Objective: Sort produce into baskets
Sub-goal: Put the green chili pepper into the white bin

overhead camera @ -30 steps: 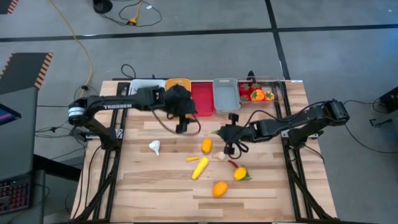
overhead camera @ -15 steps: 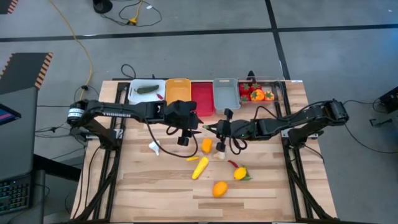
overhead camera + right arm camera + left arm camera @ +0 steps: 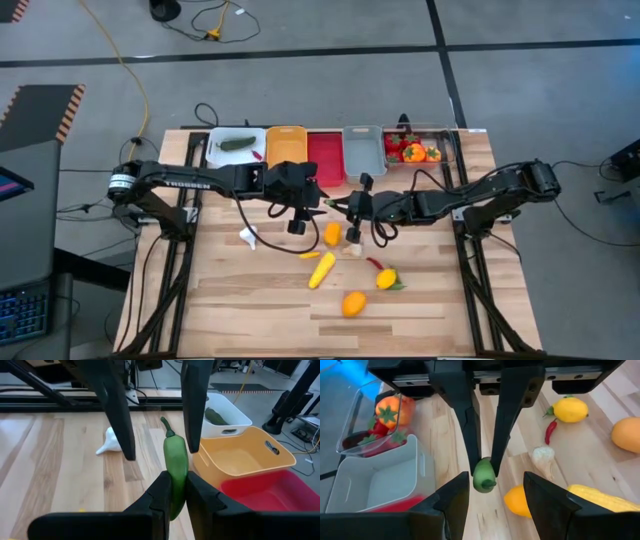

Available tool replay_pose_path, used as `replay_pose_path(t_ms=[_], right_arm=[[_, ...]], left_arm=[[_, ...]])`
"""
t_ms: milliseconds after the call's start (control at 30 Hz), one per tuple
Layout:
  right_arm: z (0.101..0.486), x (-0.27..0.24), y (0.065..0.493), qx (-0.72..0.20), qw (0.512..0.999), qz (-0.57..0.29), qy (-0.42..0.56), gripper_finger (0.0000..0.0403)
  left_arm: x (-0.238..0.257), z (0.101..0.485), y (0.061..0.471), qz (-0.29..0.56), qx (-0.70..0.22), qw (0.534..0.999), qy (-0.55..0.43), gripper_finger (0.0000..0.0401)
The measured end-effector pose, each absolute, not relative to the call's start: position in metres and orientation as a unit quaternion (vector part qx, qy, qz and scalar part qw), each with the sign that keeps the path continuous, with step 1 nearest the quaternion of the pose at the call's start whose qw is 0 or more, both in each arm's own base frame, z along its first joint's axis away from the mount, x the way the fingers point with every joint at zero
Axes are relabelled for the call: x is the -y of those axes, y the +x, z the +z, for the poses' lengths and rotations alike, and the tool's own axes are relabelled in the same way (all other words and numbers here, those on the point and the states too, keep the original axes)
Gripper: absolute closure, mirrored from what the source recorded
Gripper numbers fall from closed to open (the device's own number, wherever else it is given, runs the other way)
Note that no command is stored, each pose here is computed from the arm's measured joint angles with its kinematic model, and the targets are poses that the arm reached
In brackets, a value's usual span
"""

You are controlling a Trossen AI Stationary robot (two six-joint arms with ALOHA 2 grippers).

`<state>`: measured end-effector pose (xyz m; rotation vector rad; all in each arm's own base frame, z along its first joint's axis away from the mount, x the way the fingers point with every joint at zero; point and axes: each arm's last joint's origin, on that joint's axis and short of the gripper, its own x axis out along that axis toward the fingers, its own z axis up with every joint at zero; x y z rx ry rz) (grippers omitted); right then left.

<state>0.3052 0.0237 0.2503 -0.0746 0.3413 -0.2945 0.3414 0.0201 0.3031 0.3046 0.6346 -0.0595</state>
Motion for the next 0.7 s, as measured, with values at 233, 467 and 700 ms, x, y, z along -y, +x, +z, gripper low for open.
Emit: replay_pose_path(t_ms=[233,467,700], right_arm=[[0.251,-0.0237,0.3056,-0.165,0.975,-0.146,-0.036,0.0326],[0.2509,-0.0237,0.3056,-0.166,0.975,-0.145,-0.036,0.0326],[0.2507,-0.0242,0.3056,-0.164,0.976,-0.141,-0.013,0.0326]], left_arm=[[-0.021,0.3031,0.3414,-0.019,-0.312,0.938,0.151,0.0287],[-0.0216,0.3031,0.3414,-0.011,-0.314,0.937,0.154,0.0362],[-0.0215,0.3029,0.3413,-0.011,-0.314,0.937,0.151,0.0384]])
